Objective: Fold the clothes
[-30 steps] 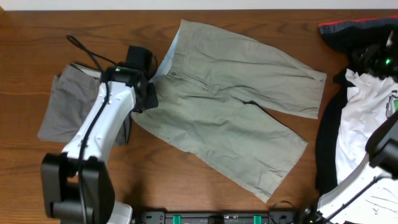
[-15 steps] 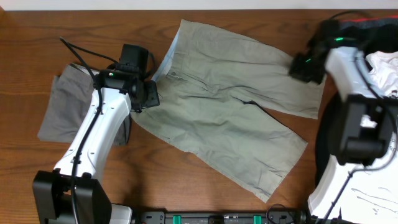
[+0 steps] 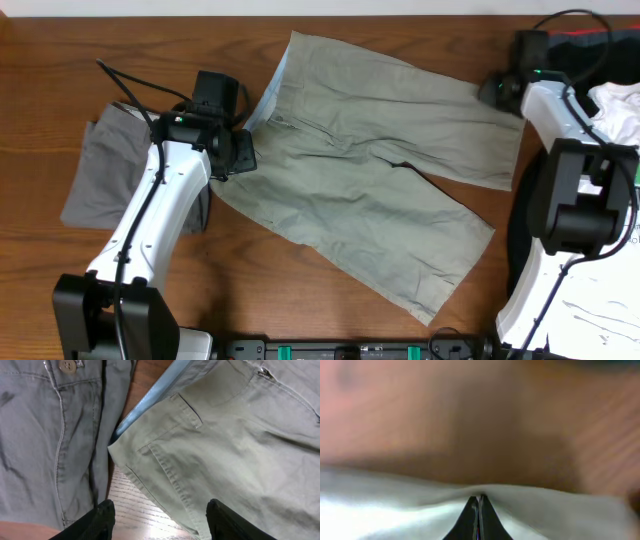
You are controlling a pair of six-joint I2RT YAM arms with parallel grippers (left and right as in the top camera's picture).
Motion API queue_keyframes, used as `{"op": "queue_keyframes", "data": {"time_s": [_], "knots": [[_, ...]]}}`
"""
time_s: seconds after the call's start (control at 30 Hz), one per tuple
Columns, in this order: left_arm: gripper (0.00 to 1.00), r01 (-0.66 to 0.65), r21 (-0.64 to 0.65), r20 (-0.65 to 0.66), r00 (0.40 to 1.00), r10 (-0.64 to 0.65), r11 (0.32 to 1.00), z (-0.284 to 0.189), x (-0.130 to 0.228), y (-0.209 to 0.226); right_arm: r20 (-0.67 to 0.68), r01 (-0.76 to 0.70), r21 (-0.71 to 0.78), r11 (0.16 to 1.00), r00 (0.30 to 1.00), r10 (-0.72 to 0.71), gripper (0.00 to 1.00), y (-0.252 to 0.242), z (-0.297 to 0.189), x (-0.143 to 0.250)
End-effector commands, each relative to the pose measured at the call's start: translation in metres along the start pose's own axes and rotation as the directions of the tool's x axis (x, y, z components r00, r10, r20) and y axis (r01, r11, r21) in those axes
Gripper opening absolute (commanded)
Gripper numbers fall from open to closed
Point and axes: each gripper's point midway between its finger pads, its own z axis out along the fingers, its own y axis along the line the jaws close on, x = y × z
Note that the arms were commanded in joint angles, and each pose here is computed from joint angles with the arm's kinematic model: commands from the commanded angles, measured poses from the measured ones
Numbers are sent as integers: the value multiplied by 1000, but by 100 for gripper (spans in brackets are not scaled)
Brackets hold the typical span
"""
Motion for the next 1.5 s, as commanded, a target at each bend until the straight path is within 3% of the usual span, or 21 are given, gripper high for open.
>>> {"op": "queue_keyframes", "data": {"time_s": [0.0,0.1,0.33,0.5,0.63,0.8,0.97,1.2,1.47], "knots": [[61,-6,2,5,1000,6,1000,-2,-1,0,112,26,10,1000,993,-27,1,-14,-5,-36],[61,-7,1,4,1000,7,1000,-2,0,0,78,58,-67,996,996,-53,1,-4,-16,-36],[67,-10,1,4,1000,10,1000,-2,-1,0,-184,80,-306,949,973,-141,1,30,-61,22],[68,-10,2,7,1000,10,1000,-2,-1,0,-335,60,-195,979,934,-123,1,7,-55,63],[68,-9,3,11,1000,9,1000,-2,-2,-1,-376,46,-87,995,924,-75,1,-9,-38,85],[68,-10,4,11,1000,10,1000,-2,-2,-1,-333,-23,2,1000,943,22,1,-22,-8,97],[68,-9,4,10,1000,9,1000,-2,-2,-1,-219,3,47,999,976,8,1,-23,19,85],[68,-9,4,11,1000,9,1000,-2,-2,-1,-118,-91,40,995,988,95,1,-4,65,75],[68,-9,4,11,1000,9,1000,-2,-2,-1,-131,-106,-181,978,988,82,1,67,88,49]]}}
